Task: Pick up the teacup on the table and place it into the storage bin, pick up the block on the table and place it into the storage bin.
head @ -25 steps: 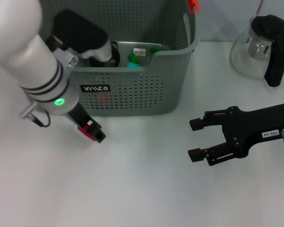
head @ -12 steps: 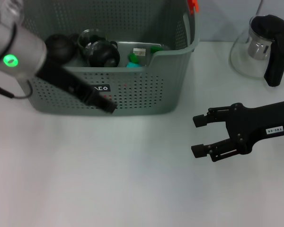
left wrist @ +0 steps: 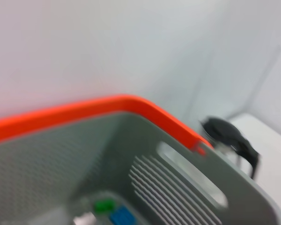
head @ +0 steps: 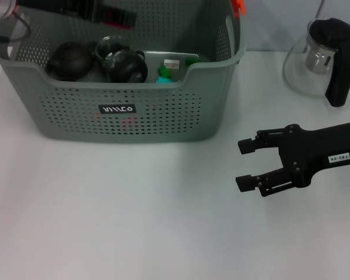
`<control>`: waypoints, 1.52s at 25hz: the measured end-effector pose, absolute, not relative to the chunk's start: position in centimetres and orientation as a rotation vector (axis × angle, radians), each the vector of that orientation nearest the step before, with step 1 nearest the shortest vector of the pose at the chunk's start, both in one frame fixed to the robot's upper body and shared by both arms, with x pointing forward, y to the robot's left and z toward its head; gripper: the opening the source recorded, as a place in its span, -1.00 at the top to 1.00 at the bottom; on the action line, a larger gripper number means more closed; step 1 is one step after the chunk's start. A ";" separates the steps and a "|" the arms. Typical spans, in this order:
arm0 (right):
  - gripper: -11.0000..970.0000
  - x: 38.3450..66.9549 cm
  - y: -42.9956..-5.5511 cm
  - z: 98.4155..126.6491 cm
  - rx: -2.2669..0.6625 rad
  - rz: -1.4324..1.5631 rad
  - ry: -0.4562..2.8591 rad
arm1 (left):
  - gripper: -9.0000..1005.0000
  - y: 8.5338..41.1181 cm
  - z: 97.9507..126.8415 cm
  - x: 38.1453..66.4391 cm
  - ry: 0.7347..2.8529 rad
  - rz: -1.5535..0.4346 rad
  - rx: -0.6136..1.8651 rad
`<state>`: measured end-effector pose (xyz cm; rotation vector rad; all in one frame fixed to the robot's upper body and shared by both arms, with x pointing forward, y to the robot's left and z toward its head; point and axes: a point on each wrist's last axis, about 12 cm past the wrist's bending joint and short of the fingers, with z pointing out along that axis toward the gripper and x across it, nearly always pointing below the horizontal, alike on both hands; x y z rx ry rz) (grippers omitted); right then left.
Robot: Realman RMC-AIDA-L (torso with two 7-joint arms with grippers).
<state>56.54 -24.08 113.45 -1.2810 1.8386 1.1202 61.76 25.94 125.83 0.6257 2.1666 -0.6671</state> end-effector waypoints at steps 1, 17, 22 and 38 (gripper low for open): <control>-0.91 56.6 -24.0 113.5 -1.282 1.119 1.838 | -0.33 26.1 125.4 62.5 2.149 -0.664 0.601; -0.91 56.8 -23.8 113.7 -1.272 1.119 1.840 | -0.44 25.3 122.6 66.8 2.110 -0.439 0.511; -0.91 56.9 -23.8 113.7 -1.270 1.116 1.840 | -0.62 26.3 123.1 66.6 2.090 -0.406 0.481; -0.91 56.2 -24.6 113.9 -1.311 1.123 1.752 | -0.87 26.0 120.4 56.0 1.669 -1.061 0.954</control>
